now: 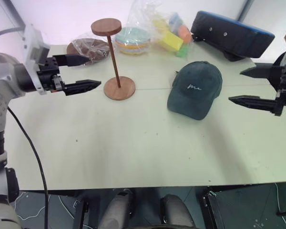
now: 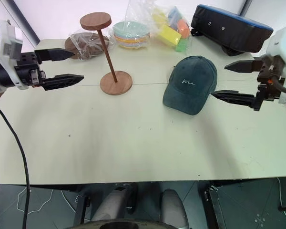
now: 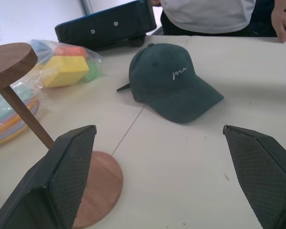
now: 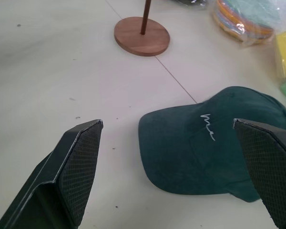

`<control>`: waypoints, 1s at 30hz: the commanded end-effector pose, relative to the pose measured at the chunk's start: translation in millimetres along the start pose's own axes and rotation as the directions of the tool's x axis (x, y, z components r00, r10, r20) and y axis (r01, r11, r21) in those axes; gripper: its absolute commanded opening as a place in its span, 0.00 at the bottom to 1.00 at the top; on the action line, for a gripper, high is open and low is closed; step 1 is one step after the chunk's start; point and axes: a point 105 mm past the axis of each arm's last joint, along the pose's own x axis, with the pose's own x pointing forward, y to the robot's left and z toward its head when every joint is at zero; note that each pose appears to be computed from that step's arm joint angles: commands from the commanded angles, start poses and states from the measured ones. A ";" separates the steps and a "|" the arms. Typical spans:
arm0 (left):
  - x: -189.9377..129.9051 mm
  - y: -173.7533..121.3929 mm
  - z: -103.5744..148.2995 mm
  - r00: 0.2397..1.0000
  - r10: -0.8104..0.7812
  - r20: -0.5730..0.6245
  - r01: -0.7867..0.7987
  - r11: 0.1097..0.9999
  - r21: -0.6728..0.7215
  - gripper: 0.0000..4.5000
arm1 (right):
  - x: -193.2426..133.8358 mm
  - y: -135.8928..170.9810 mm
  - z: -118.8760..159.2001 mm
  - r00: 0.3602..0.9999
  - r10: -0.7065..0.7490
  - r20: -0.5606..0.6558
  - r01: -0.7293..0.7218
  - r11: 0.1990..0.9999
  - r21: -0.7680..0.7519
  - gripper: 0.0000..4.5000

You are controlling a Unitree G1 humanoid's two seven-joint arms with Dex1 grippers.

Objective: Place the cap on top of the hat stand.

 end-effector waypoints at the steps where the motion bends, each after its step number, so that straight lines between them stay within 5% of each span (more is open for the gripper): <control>1: 2.1 -4.3 10.0 1.000 -0.001 0.019 0.000 0.999 0.038 1.00 | 3.6 6.1 3.4 0.999 -0.045 -0.009 0.044 0.996 -0.074 1.00; 11: 14.5 -17.4 0.2 1.000 -0.024 0.019 0.024 1.000 0.001 1.00 | 52.0 47.6 -58.3 0.980 -0.075 -0.182 0.040 0.981 -0.192 1.00; 20: 15.3 -28.3 -9.8 1.000 -0.008 0.007 0.008 0.999 -0.036 1.00 | 85.9 41.9 -75.6 0.939 -0.331 -0.094 0.273 0.883 -0.383 1.00; 30: 4.6 -30.2 -17.9 0.999 0.031 -0.021 -0.033 0.998 -0.059 1.00 | 97.9 66.8 -76.4 0.903 -0.430 -0.021 0.377 0.814 -0.442 1.00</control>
